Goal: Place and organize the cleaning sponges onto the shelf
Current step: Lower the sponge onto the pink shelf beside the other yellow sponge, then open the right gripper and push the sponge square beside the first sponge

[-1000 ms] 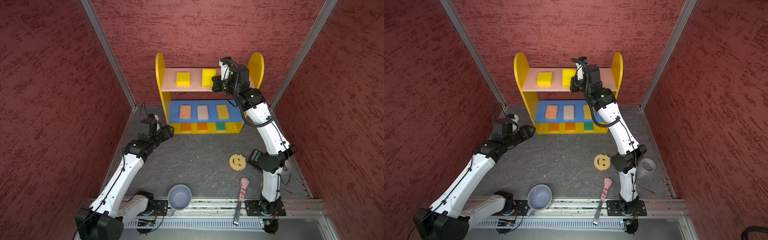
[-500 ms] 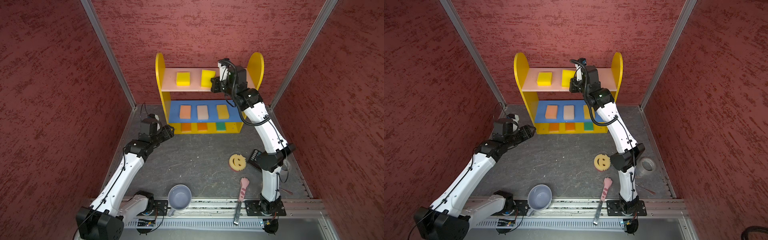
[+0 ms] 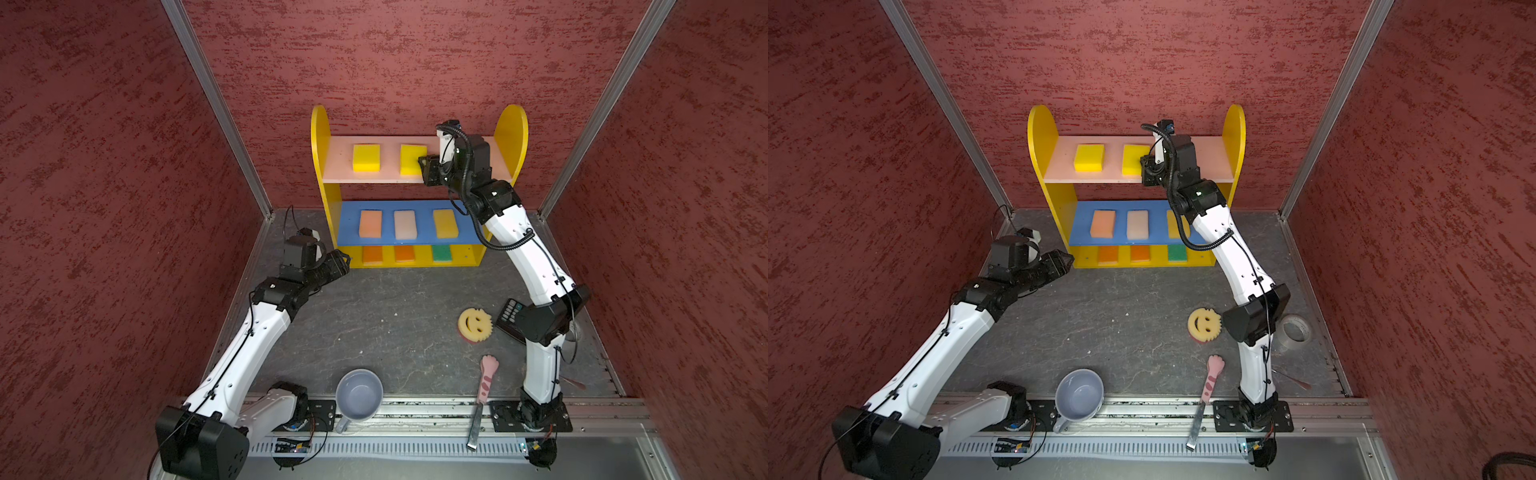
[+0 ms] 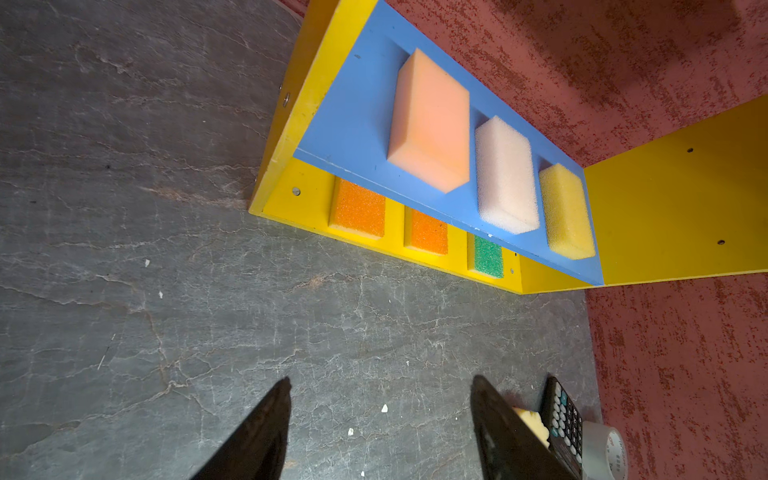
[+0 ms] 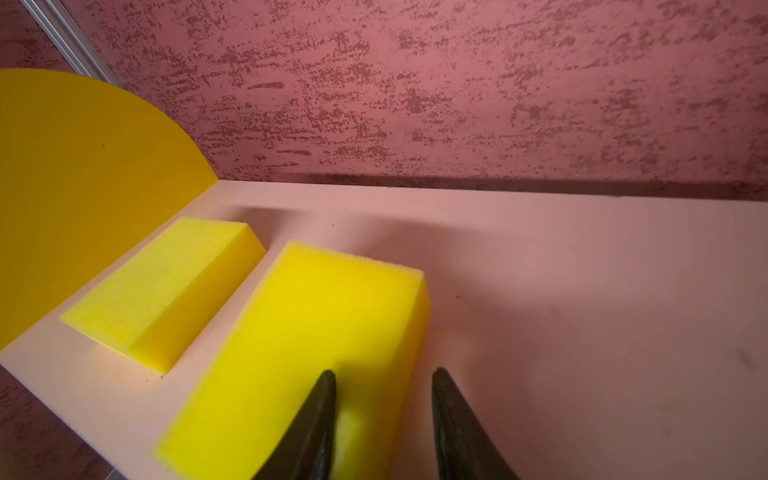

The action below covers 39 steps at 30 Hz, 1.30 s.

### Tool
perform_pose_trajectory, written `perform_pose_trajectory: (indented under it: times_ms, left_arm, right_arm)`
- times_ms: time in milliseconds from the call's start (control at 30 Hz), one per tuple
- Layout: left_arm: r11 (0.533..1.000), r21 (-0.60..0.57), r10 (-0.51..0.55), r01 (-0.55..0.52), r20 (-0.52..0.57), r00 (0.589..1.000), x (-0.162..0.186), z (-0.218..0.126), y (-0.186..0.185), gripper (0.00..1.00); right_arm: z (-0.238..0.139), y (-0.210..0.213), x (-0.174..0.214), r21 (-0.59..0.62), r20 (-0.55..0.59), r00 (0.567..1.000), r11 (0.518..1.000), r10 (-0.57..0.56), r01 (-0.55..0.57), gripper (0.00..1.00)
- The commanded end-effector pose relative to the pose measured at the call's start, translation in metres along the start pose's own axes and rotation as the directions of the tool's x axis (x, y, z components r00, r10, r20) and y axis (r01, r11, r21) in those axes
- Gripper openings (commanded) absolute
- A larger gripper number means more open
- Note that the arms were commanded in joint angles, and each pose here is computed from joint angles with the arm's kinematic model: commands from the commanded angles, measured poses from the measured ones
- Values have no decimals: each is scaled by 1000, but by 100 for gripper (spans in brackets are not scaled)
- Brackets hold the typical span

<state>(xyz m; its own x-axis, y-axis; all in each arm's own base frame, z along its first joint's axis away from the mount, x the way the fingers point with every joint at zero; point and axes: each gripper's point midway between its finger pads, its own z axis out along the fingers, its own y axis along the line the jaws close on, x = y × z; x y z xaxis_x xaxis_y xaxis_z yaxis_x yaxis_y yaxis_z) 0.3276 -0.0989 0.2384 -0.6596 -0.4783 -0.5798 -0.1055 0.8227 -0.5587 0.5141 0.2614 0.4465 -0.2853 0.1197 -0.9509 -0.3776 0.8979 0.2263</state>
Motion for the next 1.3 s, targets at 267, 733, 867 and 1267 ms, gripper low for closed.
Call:
perform_pose_trajectory:
  times_ms: [267, 733, 867, 1267]
  left_arm:
    - [1000, 23, -7, 6, 27, 1000, -7, -2, -4, 69]
    - [1000, 29, -4, 3, 34, 999, -9, -6, -7, 69]
    - [1000, 30, -5, 4, 34, 999, -10, -8, -8, 69]
    - [1000, 20, -1, 0, 43, 999, -10, -12, -6, 69]
  right_arm:
    - [-1, -14, 16, 57, -55, 998, 998, -2, 6, 55]
    - [-29, -12, -24, 71, 56, 998, 997, -5, 1, 71]
    - [-40, -7, -33, 50, 74, 997, 999, 0, -3, 71]
    - [-60, 6, -43, -26, 101, 994, 999, 41, -38, 67]
